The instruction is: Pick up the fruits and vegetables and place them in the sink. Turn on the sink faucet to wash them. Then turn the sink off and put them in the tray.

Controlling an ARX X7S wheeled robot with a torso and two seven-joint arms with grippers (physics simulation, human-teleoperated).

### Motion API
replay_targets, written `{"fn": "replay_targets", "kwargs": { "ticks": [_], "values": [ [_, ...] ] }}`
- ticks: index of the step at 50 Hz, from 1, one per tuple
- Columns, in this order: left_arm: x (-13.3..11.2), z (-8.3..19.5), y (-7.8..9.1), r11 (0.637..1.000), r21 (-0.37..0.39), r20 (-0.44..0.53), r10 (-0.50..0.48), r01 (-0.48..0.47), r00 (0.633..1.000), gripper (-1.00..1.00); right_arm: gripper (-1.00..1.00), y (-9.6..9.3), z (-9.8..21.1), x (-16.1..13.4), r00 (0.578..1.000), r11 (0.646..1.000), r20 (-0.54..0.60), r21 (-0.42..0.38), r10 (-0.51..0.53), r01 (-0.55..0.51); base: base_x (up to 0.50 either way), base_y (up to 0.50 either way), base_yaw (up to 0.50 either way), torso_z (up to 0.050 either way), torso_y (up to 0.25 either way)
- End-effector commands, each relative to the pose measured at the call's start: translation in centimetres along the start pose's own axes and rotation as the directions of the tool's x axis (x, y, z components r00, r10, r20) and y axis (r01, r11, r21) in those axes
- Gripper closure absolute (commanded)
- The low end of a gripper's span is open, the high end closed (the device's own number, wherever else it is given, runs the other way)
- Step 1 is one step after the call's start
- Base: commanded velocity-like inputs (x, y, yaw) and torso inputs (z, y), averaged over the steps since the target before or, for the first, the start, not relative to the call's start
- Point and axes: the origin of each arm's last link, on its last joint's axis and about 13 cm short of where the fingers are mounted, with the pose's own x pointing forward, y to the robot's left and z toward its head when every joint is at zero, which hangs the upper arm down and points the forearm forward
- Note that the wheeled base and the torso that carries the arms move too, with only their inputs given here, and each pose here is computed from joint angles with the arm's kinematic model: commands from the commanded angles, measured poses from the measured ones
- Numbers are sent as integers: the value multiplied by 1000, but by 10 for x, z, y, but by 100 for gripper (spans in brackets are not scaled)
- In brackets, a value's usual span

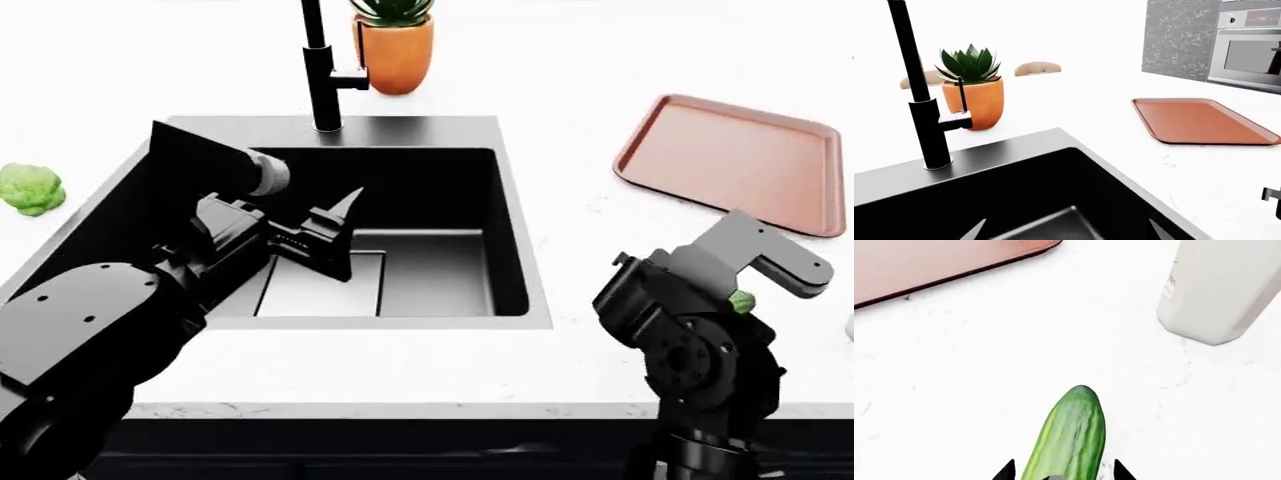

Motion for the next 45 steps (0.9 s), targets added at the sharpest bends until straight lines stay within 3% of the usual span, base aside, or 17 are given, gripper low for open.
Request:
{"fn": "replay_targets", "kwargs": {
  "ticks": [1, 4, 5, 7, 9, 11, 12, 13, 16, 18, 21, 30, 32, 34, 40, 42, 45],
  "values": [
    [-6, -3, -1, 1000, 9, -22, 21, -21, 1000, -100, 100, 4, -19, 16, 986, 989, -96, -44, 135, -140, 0, 0, 0, 0, 0],
    [-5, -2, -2, 1000, 17, -30, 26, -25, 999, -100, 100, 2, -7, -2, 959, 950, -59, -128, 278, -284, 0, 0, 0, 0, 0],
    [-5, -1, -3, 1000, 19, -36, 25, -24, 999, -100, 100, 0, 0, -14, 928, 911, -8, -187, 373, -368, 0, 0, 0, 0, 0],
    [-5, -1, -4, 999, 27, -51, 25, -23, 998, -100, 100, -4, 17, -38, 791, 782, 68, -226, 608, -581, 0, 0, 0, 0, 0],
    [-4, 1, -4, 999, 34, -56, 28, -26, 998, -100, 100, -13, 40, -62, 656, 700, 248, -311, 713, -643, 0, 0, 0, 0, 0],
    [-3, 3, -5, 999, 37, -57, 31, -29, 998, -100, 100, -23, 58, -84, 508, 629, 373, -406, 776, -663, 0, 0, 0, 0, 0],
    [-2, 4, -5, 999, 38, -55, 37, -35, 998, -100, 100, -29, 64, -93, 471, 611, 397, -401, 788, -683, 0, 0, 0, 0, 0],
    [-2, 6, -4, 998, 35, -52, 46, -44, 998, -100, 100, -34, 69, -99, 456, 594, 395, -383, 798, -708, 0, 0, 0, 0, 0],
    [-4, 16, -3, 996, 38, -46, 78, -77, 996, -100, 100, -46, 76, -105, 395, 483, 306, -307, 866, -820, 0, 0, 0, 0, 0],
    [-8, 25, 0, 993, 38, -42, 115, -113, 992, -100, 100, -51, 82, -107, 325, 430, 325, -339, 888, -837, 0, 0, 0, 0, 0],
    [-16, 43, 5, 985, 35, -35, 170, -169, 985, -100, 100, -57, 95, -110, 229, 389, 367, -455, 902, -801, 0, 0, 0, 0, 0],
    [-42, 84, 26, 925, -14, 10, 380, -380, 925, -100, 100, -56, 134, -92, 121, 274, 306, -524, 944, -806, 0, 0, 0, 0, 0],
    [-51, 86, 33, 899, -43, 16, 437, -436, 899, -100, 100, -57, 141, -91, 139, 288, 300, -542, 944, -789, 0, 0, 0, 0, 0],
    [-57, 90, 39, 873, -76, 25, 484, -481, 875, -100, 100, -61, 140, -95, 117, 291, 309, -612, 944, -735, 0, 0, 0, 0, 0],
    [-64, 93, 43, 861, -81, 34, 506, -502, 862, -100, 100, -72, 143, -107, 120, 325, 321, -726, 939, -606, 0, 398, 0, 0, 0],
    [-64, 93, 42, 860, -75, 43, 508, -505, 860, -100, 100, -75, 145, -111, 84, 284, 294, -751, 952, -596, 0, 500, 0, 0, 0],
    [-64, 92, 42, 861, -73, 40, 507, -503, 861, -100, 100, -73, 145, -106, 76, 256, 267, -750, 961, -609, 46, 500, 0, 0, 0]
  ]
}}
